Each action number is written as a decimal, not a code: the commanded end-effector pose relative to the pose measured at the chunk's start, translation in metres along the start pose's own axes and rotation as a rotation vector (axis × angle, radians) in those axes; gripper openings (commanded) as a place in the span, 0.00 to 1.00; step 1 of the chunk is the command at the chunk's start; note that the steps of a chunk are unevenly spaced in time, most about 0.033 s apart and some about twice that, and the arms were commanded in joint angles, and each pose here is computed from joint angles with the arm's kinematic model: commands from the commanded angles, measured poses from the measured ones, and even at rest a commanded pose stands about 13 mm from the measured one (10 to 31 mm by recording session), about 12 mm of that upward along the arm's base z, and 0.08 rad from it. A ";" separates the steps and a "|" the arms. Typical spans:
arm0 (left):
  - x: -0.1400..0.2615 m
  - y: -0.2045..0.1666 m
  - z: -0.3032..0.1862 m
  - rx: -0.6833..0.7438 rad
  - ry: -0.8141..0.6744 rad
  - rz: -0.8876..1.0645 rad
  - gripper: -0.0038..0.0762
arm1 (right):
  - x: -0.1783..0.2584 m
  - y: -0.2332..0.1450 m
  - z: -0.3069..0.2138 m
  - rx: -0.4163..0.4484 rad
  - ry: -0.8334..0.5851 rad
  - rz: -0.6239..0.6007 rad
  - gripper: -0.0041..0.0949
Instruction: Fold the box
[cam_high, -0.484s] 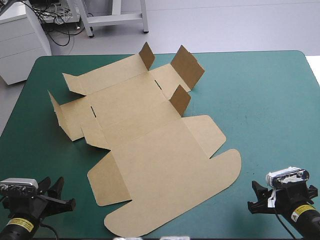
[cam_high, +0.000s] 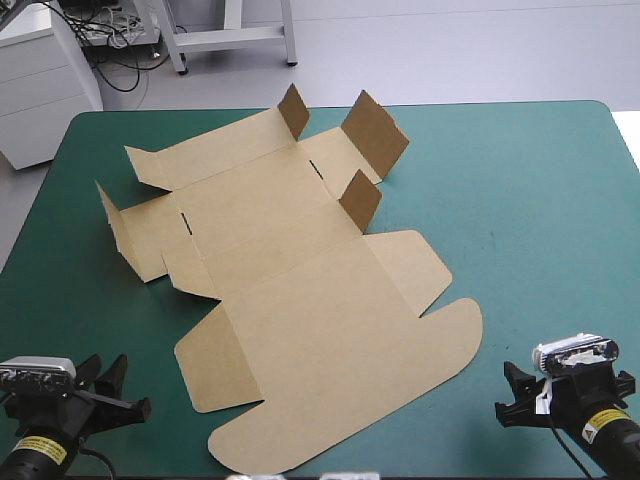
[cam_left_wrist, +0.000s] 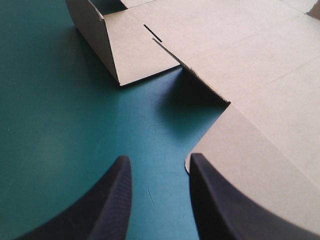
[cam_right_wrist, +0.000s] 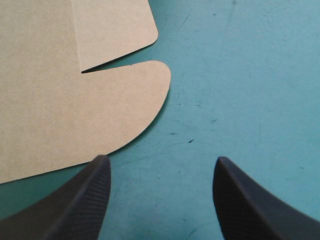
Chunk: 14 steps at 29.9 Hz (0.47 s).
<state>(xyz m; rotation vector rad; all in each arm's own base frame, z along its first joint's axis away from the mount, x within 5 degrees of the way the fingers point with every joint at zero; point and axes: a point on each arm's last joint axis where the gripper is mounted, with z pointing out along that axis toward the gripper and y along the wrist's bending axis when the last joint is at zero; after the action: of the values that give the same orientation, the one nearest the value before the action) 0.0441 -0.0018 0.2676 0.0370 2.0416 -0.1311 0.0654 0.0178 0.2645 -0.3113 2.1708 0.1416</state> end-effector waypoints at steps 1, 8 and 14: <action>-0.022 -0.003 -0.010 0.019 -0.103 -0.006 0.39 | -0.018 0.000 -0.003 0.004 -0.052 -0.001 0.60; -0.036 -0.004 -0.010 -0.001 -0.018 -0.003 0.39 | -0.062 -0.001 -0.004 0.008 -0.048 -0.019 0.60; -0.055 -0.007 0.002 -0.008 0.047 -0.002 0.39 | -0.103 -0.001 0.008 0.010 -0.025 -0.061 0.60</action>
<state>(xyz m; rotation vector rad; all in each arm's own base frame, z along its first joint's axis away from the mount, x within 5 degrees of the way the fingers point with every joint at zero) 0.0599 -0.0048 0.2970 0.0339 2.1427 -0.1094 0.1111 0.0315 0.3200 -0.3415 2.2164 0.1220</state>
